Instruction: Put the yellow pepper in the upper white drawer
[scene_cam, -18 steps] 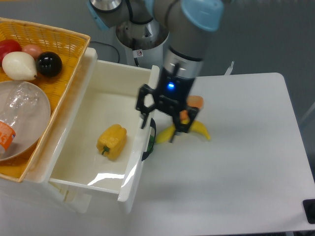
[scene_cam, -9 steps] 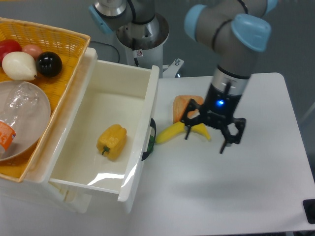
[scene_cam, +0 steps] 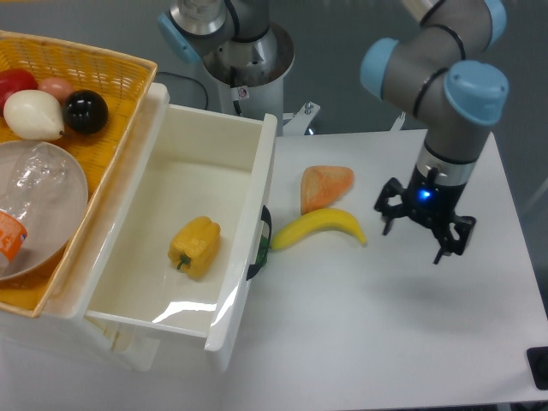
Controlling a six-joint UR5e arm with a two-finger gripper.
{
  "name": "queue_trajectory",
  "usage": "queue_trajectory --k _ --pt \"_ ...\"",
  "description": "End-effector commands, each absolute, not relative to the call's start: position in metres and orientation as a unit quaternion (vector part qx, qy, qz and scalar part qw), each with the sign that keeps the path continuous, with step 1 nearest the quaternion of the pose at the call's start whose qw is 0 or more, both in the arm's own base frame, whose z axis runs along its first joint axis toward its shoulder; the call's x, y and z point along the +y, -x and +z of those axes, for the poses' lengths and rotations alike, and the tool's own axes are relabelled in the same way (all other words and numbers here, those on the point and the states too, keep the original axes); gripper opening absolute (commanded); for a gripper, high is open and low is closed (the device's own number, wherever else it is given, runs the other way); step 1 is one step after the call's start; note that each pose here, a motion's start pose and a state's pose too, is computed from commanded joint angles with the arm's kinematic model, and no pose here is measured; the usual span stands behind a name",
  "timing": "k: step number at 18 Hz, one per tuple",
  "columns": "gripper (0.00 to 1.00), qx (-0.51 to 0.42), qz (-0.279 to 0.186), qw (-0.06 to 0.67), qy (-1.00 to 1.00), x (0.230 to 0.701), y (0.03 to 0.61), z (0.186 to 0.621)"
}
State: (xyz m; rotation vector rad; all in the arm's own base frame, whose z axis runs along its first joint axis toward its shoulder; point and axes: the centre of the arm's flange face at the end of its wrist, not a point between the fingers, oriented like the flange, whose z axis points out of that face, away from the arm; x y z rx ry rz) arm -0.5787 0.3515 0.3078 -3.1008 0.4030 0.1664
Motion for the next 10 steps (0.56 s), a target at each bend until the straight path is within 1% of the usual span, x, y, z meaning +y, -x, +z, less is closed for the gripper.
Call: queue_trajectory --k 2,7,10 --pt "1.0 0.133 0.046 -0.025 0.99 0.354 0.58 0.291" --pt "1.0 0.131 0.028 -0.029 0.991 0.356 0.583 0.266" --pt "1.0 0.131 0.024 -0.027 0.991 0.358 0.583 0.261"
